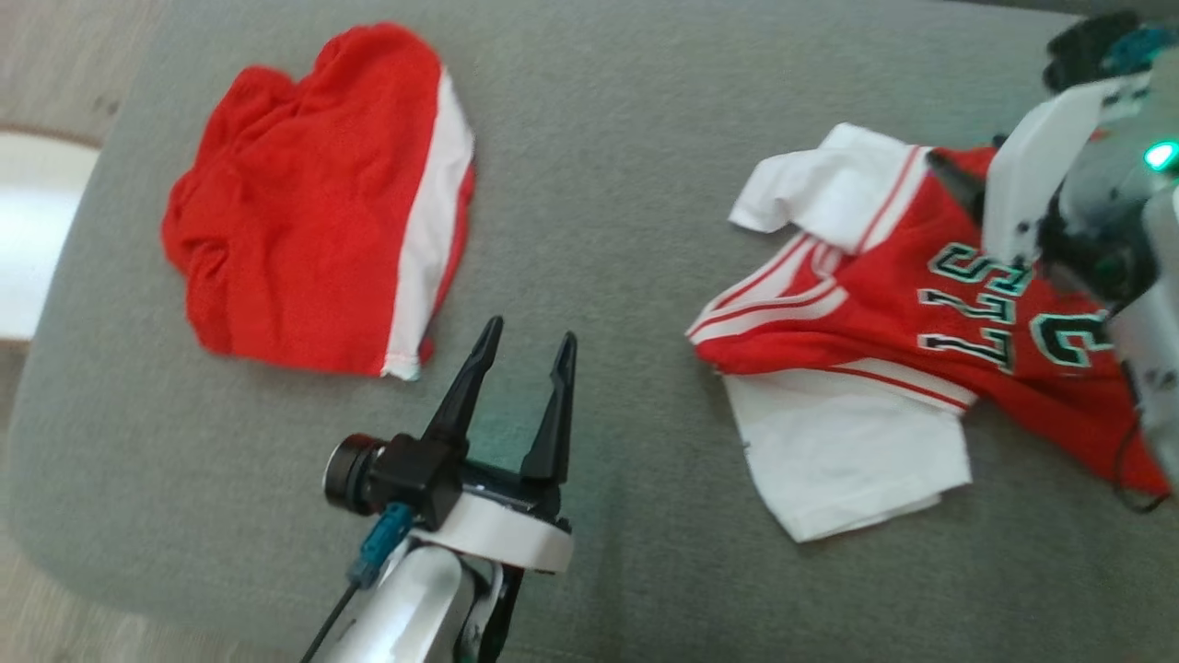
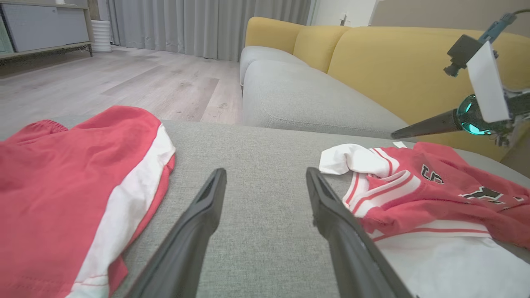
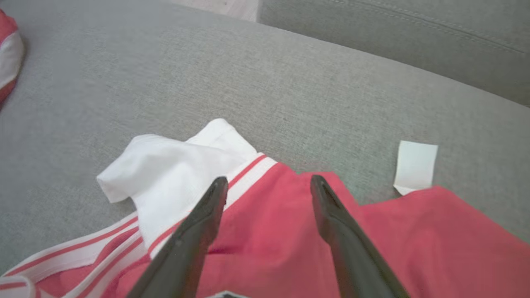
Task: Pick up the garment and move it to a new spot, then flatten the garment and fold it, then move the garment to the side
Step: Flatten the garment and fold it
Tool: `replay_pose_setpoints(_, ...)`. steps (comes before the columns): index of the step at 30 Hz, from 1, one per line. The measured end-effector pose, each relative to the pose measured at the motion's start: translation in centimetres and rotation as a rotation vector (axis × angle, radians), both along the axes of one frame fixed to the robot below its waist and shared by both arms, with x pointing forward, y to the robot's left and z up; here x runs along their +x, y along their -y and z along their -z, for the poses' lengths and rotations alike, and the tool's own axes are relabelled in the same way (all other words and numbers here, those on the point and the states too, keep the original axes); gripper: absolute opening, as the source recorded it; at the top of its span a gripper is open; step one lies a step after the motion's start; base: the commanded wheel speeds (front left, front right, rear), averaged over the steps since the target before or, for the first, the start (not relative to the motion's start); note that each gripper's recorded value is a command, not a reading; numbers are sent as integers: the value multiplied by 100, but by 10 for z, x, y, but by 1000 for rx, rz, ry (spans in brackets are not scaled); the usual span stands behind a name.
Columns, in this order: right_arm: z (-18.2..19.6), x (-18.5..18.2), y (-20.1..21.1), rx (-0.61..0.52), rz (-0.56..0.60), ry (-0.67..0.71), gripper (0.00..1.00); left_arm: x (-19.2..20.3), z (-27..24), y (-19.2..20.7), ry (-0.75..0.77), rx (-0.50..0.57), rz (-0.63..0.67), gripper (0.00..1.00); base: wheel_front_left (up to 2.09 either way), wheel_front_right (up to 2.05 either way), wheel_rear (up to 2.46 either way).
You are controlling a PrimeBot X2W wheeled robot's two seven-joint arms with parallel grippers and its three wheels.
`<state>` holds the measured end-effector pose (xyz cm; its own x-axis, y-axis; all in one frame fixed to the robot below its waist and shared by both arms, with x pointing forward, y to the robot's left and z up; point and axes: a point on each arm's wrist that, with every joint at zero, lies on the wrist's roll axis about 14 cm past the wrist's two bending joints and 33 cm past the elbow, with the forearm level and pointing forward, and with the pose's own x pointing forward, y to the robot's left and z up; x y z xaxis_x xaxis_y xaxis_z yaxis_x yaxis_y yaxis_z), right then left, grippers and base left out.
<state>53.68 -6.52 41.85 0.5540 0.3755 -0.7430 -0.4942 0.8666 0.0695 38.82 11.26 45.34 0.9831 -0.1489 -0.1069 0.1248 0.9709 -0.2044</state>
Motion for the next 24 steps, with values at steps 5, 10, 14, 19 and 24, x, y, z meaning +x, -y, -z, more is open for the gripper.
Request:
replay_pose_setpoints(5, 17, 14, -8, -51, -45, -83, 100, 3, 5, -6, -19, 5, -20, 100, 0, 0, 0)
replay_pose_setpoints(10, 46, 0, -19, -96, -122, -265, 100, 5, 12, -13, -43, 10, -46, 100, 0, 0, 0)
replay_pose_setpoints(14, 46, 2, -20, -142, -177, -298, 100, 7, 16, -15, -54, 9, -53, 100, 0, 0, 0)
replay_pose_setpoints(19, 51, 4, -19, -173, -215, -322, 100, 10, 17, -13, -57, 8, -47, 100, 0, 0, 0)
replay_pose_setpoints(24, 52, 12, -22, -157, -219, -295, 0, 13, 18, -16, -61, 7, -60, 100, 0, 0, 0)
